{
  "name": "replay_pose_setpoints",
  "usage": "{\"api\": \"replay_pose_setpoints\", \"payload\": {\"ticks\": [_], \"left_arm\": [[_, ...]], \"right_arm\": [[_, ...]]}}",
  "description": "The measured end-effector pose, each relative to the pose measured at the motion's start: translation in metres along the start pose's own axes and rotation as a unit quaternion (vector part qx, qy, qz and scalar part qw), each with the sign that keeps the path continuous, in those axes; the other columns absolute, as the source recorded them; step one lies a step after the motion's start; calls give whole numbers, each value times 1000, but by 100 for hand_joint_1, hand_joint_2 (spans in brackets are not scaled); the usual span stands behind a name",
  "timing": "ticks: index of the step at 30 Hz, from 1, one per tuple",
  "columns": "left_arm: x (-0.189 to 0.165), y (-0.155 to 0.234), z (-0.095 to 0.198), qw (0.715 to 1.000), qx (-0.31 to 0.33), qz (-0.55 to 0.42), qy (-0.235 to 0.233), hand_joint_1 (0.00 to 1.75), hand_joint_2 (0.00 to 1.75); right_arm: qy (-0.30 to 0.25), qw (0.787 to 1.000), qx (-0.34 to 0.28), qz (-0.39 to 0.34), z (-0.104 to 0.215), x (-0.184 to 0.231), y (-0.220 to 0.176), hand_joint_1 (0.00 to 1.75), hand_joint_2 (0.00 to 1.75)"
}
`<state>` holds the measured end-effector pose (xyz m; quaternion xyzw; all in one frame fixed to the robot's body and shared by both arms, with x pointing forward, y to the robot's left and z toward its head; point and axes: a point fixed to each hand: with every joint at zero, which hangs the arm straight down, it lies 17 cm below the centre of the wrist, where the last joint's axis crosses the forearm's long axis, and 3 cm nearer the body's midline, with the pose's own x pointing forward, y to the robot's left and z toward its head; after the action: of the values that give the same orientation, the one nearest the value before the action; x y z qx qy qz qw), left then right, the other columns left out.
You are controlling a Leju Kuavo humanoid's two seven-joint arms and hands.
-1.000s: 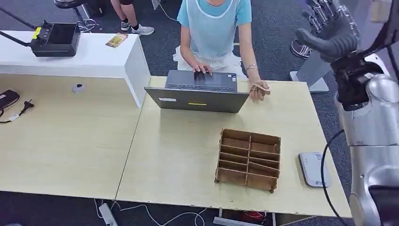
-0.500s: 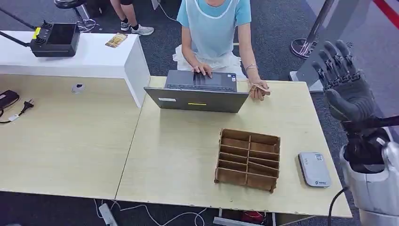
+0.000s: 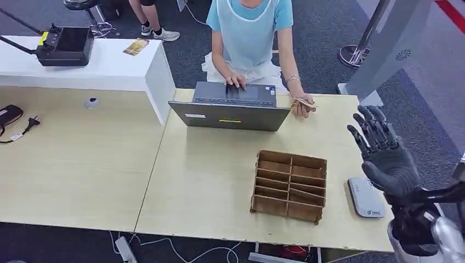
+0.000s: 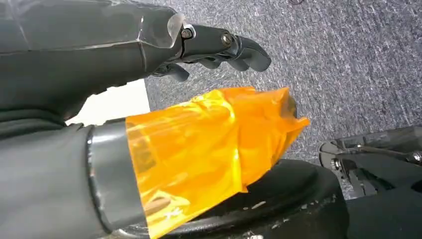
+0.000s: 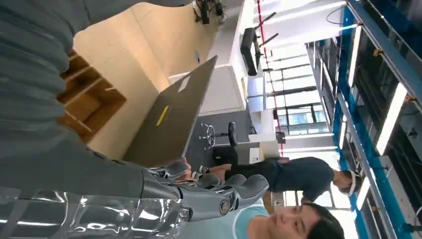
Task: Pass the card to the sensor for recognition and then transmit it.
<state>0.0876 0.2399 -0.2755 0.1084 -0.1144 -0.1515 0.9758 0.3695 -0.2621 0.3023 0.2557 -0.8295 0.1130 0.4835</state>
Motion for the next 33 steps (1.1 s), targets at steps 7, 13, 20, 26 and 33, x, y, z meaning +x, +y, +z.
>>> {"api": "replay_pose_setpoints", "payload": {"ticks": [7,13,20,26,33], "left_arm": [[-1,-2,0,1000,0,10,3,0,0],[-2,-2,1,1000,0,18,6,0,0],[-2,-1,1,1000,1,21,7,0,0],[-2,-1,0,1000,1,21,7,0,0],[-2,-1,0,1000,3,20,7,0,0]], "right_arm": [[3,1000,13,3,26,-11,36,0,175],[-4,1000,16,2,35,-11,56,0,175],[-10,1000,13,-11,39,-9,66,0,175],[-8,1000,13,-19,41,-10,70,0,175],[-4,999,17,-28,41,-14,75,0,175]]}}
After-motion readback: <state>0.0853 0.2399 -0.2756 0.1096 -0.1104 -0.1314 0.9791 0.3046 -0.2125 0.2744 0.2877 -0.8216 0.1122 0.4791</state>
